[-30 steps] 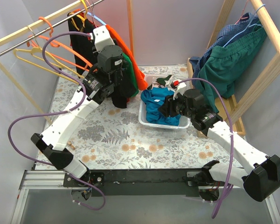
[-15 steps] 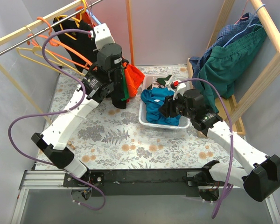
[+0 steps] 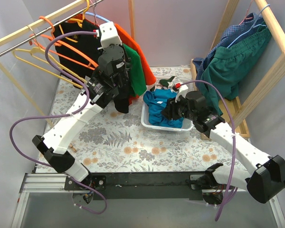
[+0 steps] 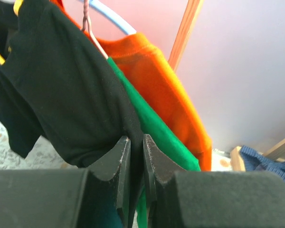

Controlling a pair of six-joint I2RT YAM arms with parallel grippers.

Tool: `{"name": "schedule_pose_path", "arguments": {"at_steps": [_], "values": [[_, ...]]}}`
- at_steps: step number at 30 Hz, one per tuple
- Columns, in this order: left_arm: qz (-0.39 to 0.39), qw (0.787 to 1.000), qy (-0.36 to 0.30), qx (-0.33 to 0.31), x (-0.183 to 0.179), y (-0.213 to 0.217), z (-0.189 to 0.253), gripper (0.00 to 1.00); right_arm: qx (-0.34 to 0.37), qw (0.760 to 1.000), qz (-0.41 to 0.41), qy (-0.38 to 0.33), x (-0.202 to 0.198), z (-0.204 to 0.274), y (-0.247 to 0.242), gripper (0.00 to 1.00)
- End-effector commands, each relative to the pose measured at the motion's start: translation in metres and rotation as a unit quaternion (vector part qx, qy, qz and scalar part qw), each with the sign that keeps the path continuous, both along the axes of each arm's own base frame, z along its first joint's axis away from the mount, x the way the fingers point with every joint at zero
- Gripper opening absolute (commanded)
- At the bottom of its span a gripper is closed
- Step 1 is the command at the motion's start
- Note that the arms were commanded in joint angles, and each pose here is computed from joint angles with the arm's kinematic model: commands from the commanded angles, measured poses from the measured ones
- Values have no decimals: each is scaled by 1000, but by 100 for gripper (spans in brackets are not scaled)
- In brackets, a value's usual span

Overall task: Remove the t-shirt from the hanger
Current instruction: Pick up the hanger from the clothesline.

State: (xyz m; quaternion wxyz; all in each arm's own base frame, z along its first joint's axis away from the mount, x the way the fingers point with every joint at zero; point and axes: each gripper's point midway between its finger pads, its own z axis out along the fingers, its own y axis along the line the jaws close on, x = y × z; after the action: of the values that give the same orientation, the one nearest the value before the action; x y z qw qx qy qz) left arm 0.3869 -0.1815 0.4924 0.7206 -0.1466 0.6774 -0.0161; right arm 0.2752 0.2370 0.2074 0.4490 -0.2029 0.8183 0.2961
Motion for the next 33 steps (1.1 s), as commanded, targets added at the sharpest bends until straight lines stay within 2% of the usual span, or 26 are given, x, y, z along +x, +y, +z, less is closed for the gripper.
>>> {"name": "schedule_pose_path", "arguments": {"at_steps": [1, 11, 17, 22, 33], "values": [[4, 995, -94, -43, -25, 25, 69, 0, 6, 1000, 7, -6, 2, 7, 4, 48], [-48, 987, -137, -67, -24, 5, 84, 0, 1, 1000, 5, -2, 1, 5, 3, 48], [-66, 981, -158, -92, -37, 9, 89, 0, -5, 1000, 3, 2, 1, 1, 1, 48], [-80, 981, -149, -100, -55, 8, 77, 0, -3, 1000, 4, 3, 1, 1, 2, 48], [-158, 978, -123, -61, -100, -16, 42, 0, -1, 1000, 10, 9, -1, -1, 4, 48]]}}
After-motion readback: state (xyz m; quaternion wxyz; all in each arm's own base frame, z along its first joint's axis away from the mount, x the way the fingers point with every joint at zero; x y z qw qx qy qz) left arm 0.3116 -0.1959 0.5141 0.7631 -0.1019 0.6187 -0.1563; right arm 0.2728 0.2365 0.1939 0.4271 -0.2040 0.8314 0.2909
